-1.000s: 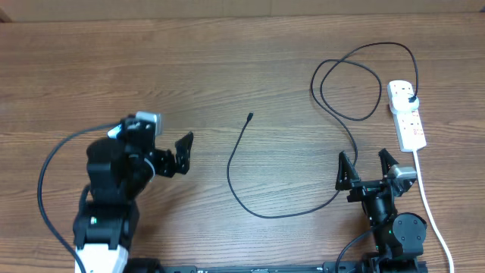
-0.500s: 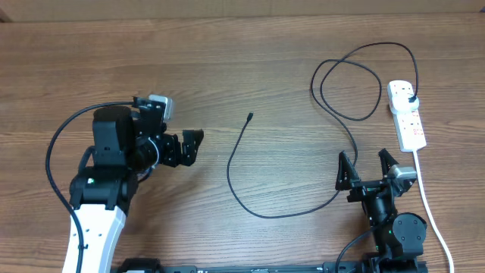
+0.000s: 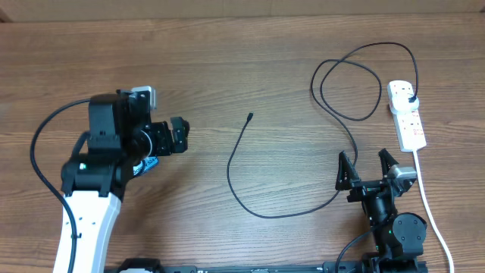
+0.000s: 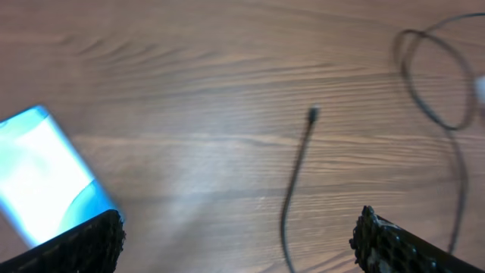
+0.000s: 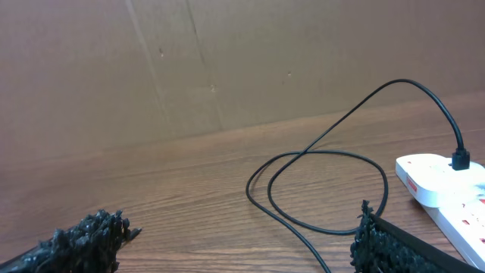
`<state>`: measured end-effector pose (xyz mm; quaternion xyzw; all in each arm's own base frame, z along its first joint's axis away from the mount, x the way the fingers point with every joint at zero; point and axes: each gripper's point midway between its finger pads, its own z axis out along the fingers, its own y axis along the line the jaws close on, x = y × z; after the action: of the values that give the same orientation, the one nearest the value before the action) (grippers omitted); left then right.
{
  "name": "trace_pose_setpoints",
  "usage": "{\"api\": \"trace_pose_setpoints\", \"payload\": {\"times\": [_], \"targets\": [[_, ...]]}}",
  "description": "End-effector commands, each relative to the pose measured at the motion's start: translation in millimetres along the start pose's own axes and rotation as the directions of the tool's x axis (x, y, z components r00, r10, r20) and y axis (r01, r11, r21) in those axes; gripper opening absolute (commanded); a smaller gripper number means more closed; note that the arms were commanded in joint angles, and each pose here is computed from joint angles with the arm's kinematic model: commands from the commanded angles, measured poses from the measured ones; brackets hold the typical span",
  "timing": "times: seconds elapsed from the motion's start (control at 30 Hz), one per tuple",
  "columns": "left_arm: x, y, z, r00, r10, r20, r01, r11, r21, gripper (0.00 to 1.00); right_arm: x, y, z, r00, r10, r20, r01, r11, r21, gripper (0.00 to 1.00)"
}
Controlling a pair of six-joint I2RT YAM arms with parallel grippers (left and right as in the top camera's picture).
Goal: Plug charger to phone and switch on socket
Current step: 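Move the left gripper forward over the phone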
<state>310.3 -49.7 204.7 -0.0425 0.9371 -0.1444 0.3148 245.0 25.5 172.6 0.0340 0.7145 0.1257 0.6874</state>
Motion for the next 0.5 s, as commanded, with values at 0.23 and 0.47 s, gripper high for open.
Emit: {"api": "trace_pose_setpoints", "payload": {"times": [0.23,0.47], "targets": [[15.2,41.3,31.6,0.979,-0.157,-0.133,0.124,0.966,-0.228,0.99,1.6,-0.6,0.1,1.000,-0.005,0.005,0.005,1.000,0.002,1.00],[27.3,60.7,59.0,0.951,-0.251,-0.181,0.183,0.928,-0.325,0.96,1.6,-0.6,0.1,1.000,-0.005,0.005,0.005,1.000,0.002,1.00]]}}
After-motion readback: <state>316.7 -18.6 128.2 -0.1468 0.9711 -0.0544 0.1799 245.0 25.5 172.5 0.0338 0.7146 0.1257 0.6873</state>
